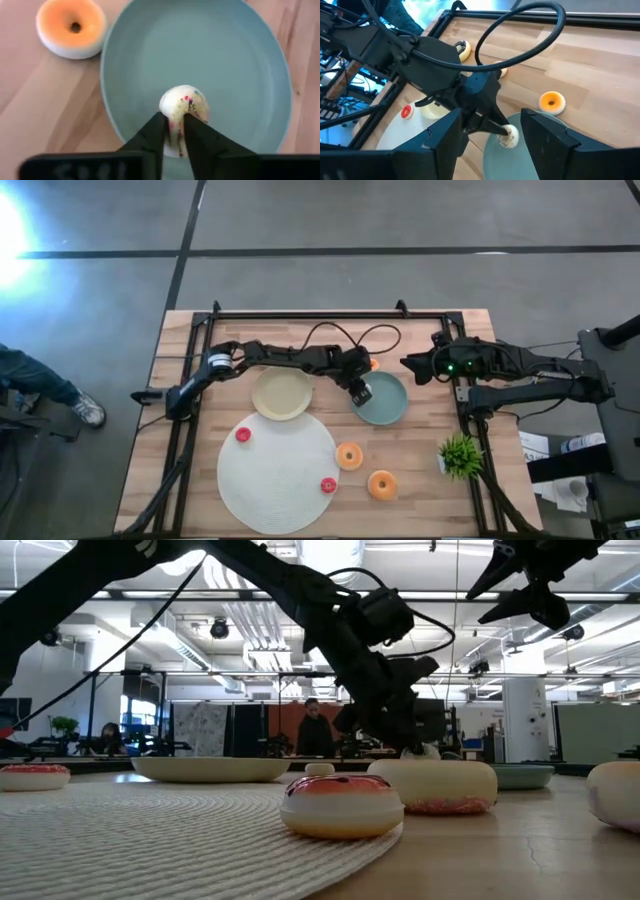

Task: Pick & Place donuts
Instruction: Put the white donut on the blue plate, then put the blue donut on the blue plate

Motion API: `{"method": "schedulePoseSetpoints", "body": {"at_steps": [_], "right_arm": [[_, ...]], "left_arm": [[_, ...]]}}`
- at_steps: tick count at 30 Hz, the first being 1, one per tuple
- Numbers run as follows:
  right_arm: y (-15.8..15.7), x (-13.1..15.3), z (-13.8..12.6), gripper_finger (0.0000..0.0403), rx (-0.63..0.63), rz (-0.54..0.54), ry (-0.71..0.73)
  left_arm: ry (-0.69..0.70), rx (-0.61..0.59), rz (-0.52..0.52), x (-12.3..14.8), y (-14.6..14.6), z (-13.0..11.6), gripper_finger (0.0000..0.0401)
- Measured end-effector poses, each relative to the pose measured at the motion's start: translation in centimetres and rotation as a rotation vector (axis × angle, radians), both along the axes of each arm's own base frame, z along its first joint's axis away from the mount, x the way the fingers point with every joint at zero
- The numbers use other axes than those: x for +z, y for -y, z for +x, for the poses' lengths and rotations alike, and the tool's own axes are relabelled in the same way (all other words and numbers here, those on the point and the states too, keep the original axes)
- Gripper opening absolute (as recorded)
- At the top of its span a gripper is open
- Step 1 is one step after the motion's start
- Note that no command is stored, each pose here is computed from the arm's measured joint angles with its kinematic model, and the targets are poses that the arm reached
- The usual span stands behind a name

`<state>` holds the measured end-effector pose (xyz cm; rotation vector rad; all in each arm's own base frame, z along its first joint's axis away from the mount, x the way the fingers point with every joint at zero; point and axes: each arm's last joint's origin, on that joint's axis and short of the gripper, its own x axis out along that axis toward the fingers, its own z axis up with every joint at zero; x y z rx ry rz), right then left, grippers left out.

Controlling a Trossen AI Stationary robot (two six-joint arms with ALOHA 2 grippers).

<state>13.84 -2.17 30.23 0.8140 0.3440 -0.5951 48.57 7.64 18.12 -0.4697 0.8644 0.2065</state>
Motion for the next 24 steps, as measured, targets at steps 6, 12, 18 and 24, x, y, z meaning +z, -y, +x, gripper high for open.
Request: {"method": "schedulePoseSetpoints", "body": {"at_steps": [6, 12, 18, 24], "right_arm": [[0.0, 0.0, 0.0, 0.0196, 0.008, -0.014, -0.006], [0.0, 0.0, 0.0, 0.0196, 0.012, -0.020, -0.012], [0.0, -0.1, 0.0, 0.0196, 0.021, -0.037, -0.025], [0.0, -0.2, -0.1, 0.0196, 0.035, -0.047, -0.048]], "left_arm": [[-0.024, 0.005, -0.042, -0.7, 0.3, -0.3, 0.0126], [-0.001, 0.021, 0.012, 1.1, 0.2, -0.7, 0.0143], [0.039, 0.051, 0.185, 4.6, -0.2, -1.7, 0.0141], [-0.015, -0.058, 0.396, 5.4, -1.3, -2.4, 0.0141]]}}
